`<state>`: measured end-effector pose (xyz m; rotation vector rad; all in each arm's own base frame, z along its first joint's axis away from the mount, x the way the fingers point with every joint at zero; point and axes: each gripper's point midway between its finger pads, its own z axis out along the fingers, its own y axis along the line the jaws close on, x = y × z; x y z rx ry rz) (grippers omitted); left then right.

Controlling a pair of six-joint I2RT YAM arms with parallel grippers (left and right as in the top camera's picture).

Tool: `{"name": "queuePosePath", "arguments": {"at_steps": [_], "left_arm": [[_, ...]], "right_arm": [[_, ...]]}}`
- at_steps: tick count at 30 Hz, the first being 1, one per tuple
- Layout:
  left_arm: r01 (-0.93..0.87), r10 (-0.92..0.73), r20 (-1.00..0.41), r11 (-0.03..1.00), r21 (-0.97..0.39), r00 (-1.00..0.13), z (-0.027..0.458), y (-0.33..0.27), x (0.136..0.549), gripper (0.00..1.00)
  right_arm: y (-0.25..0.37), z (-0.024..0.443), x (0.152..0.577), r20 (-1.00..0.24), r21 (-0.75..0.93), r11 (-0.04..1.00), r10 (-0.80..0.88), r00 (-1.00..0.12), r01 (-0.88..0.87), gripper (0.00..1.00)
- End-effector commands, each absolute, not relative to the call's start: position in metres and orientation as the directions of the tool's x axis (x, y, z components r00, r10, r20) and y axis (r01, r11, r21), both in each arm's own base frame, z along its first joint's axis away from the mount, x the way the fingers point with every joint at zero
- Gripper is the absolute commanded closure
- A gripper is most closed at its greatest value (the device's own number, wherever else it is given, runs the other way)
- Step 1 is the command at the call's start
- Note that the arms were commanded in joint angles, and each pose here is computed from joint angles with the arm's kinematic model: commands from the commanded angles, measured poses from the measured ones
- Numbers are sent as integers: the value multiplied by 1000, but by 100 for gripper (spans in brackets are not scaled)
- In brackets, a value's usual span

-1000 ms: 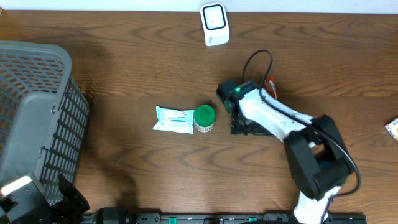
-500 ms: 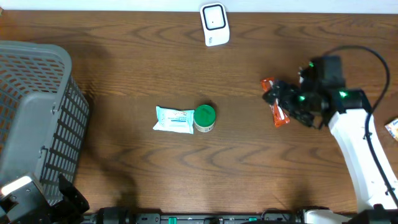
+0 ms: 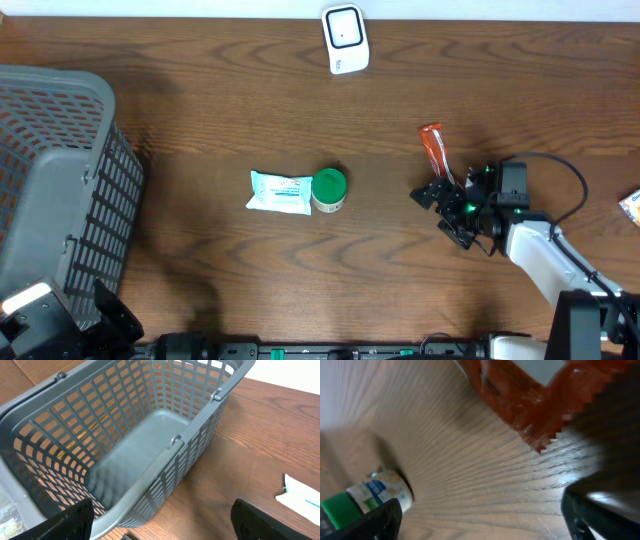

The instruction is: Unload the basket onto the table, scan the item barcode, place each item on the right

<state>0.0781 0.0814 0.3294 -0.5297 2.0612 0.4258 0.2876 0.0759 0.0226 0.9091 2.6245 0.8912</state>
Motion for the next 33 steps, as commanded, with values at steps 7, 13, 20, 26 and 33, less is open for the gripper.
{"name": "queuePosePath", "arguments": {"at_steps": [7, 13, 20, 26, 33], "left_arm": [[-531, -203, -865, 843, 85, -460, 331, 82, 76, 12], [-531, -203, -865, 843, 85, -460, 331, 82, 76, 12], [-531, -203, -865, 843, 85, -460, 331, 82, 76, 12], [-531, -203, -865, 843, 85, -460, 331, 82, 76, 12], [-531, -203, -865, 843, 85, -460, 331, 82, 76, 12]], "right_arm": [[37, -20, 276, -94, 573, 518, 811, -577, 635, 1], [24, -32, 266, -137, 546, 505, 841, -524, 668, 1], [8, -48, 259, -145, 483, 446, 890, -433, 754, 1], [7, -57, 267, -135, 503, 410, 907, -400, 761, 1], [15, -77, 263, -72, 493, 386, 911, -405, 780, 1]]}}
